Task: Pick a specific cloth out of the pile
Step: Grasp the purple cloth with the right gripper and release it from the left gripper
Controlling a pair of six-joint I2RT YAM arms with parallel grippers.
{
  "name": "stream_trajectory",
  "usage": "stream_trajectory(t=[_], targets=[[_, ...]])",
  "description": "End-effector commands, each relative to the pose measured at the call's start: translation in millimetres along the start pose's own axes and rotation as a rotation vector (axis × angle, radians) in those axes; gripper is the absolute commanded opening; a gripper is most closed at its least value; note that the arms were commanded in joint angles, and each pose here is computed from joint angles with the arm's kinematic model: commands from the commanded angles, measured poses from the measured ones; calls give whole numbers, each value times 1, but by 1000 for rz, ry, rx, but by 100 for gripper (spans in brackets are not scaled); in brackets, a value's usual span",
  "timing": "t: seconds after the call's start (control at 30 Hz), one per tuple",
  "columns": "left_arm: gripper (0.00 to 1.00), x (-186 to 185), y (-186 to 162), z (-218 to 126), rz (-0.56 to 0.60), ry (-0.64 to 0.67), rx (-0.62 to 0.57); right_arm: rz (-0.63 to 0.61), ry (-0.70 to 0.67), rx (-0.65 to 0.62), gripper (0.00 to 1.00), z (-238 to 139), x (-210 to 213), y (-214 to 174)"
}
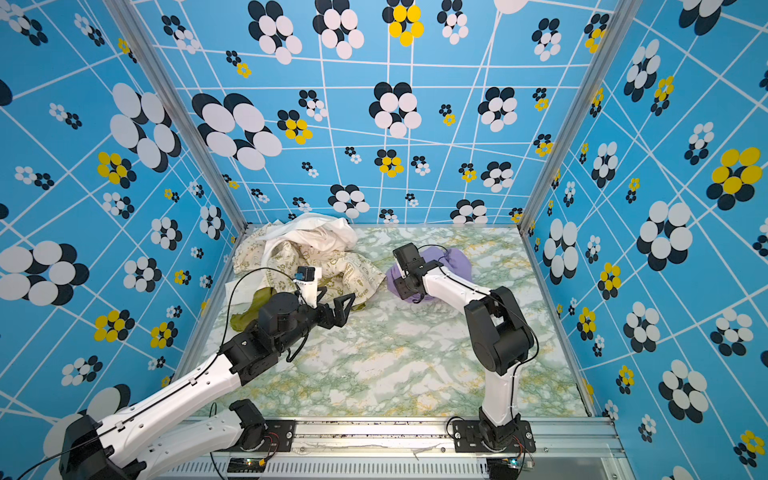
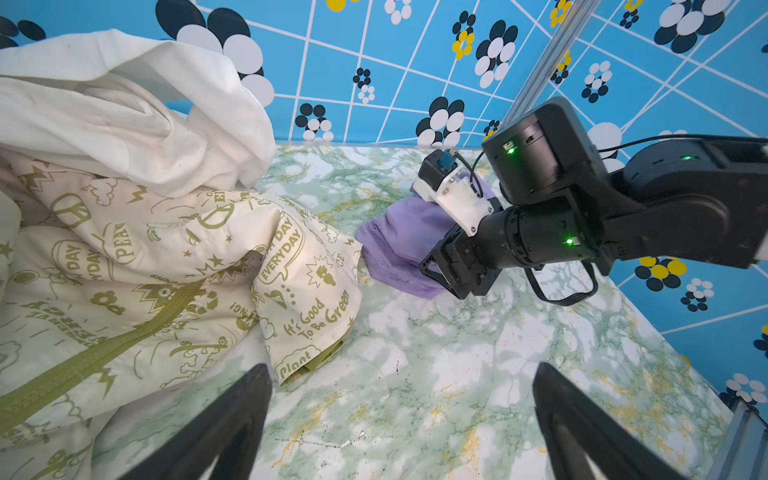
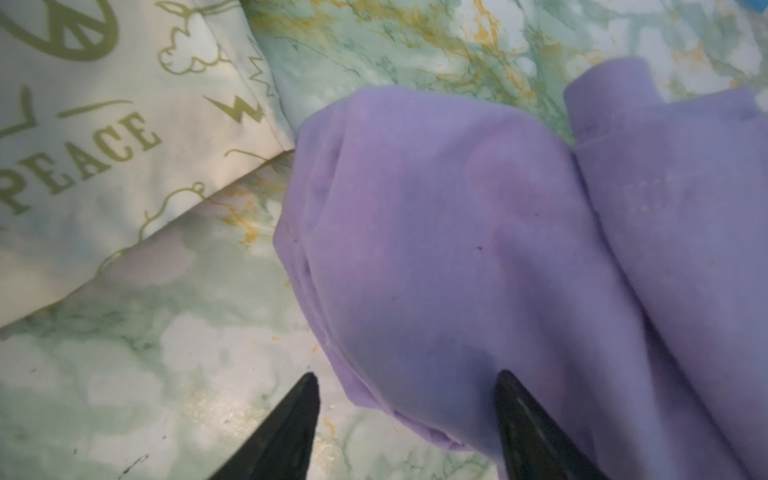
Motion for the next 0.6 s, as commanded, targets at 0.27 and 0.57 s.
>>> stream_trajectory(t=[0.27,0.57], targets=[[99,9,-10,-20,-32,30,-34,50,-61,-25,12,-2,-10,15],[99,7,-7,-18,-26,24,-39,217,-173,-266,0,-77,-93,59]])
Point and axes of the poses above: each gripper's point midway between its finger pads, its own z axis out along the fingers, its own x axis along the line the jaws close on, y = z × x, the point moved 8 cm from there along -z, back along the fingers, and after that the axes turned 4 degrees about z, right-handed, at the moved point
